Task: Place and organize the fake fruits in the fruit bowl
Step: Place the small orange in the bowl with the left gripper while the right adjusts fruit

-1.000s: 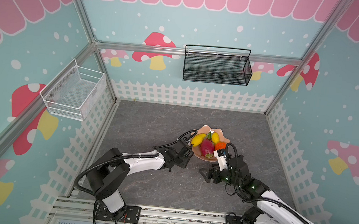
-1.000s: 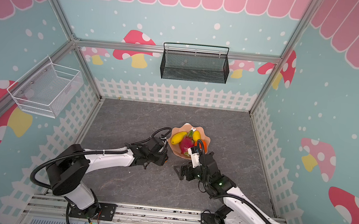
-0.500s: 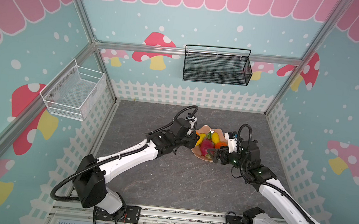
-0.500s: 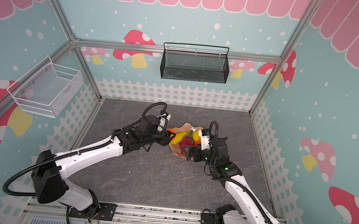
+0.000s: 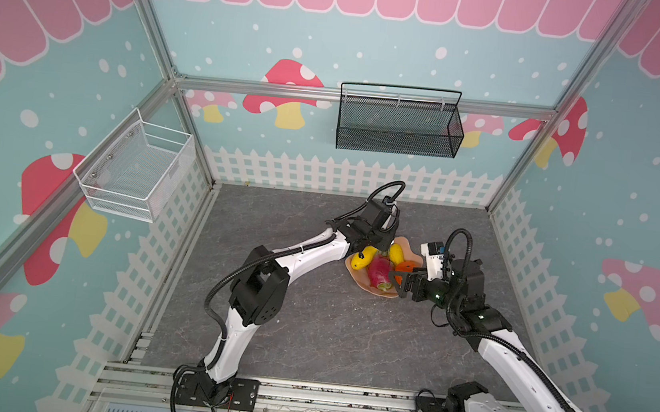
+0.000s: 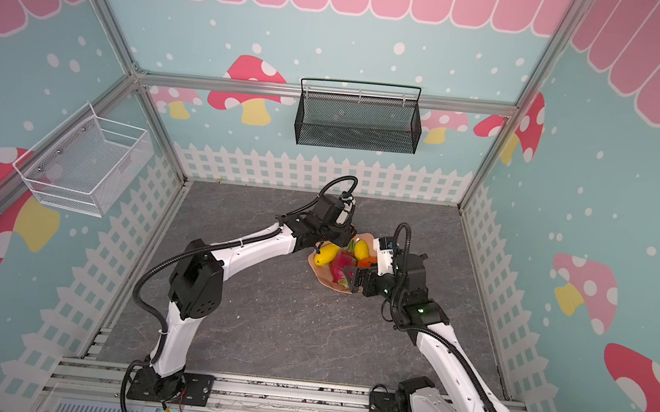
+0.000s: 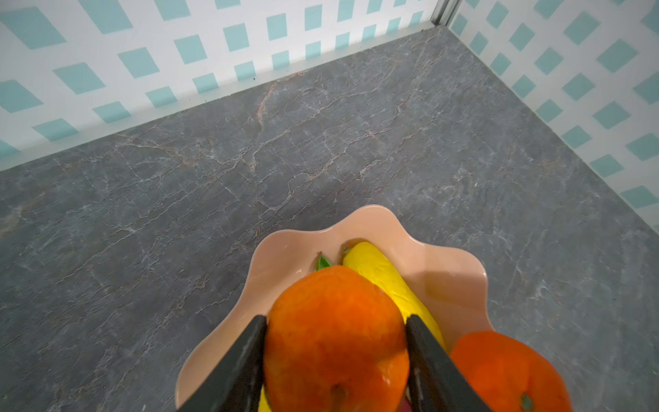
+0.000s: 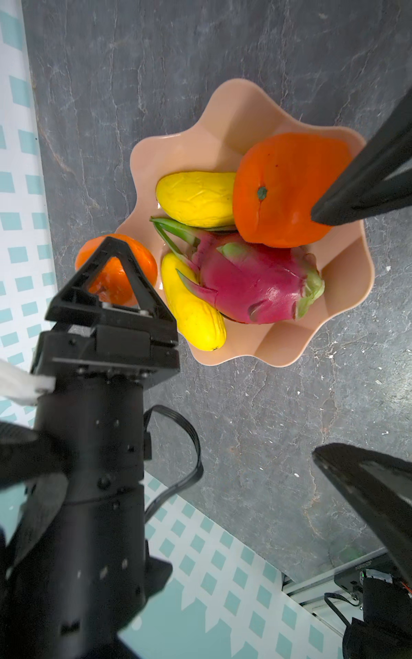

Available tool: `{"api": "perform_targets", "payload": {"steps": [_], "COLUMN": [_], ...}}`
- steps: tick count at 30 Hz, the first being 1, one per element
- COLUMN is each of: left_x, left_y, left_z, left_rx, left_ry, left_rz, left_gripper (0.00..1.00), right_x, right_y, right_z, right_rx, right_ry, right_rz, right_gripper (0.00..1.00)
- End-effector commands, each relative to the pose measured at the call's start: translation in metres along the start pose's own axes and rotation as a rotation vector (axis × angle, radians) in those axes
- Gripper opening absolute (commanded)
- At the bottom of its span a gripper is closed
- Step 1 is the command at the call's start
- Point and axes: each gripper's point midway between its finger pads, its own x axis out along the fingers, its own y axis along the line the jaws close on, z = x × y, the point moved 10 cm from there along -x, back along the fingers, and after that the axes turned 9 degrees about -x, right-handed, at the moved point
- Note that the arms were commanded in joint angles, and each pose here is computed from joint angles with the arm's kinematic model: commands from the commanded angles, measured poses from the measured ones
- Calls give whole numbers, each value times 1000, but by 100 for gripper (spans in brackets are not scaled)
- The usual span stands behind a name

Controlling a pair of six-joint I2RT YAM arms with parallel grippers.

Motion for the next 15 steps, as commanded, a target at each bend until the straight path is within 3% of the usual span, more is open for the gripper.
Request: {"api": "perform_targets", "payload": {"steps": [1, 15], "left_x": [8, 49], "left_y": [2, 19], "left_z": [0, -18], "left_rx": [24, 4], "left_ry": [26, 72], "left_rz": [8, 28], "left_gripper": [56, 58], "right_x": [0, 2], "right_y": [-2, -7], "right_z": [-6, -9], "right_rx": [-16, -14], "right_ry": [-8, -1], "right_rz": [13, 15], "right_gripper": [99, 99]}}
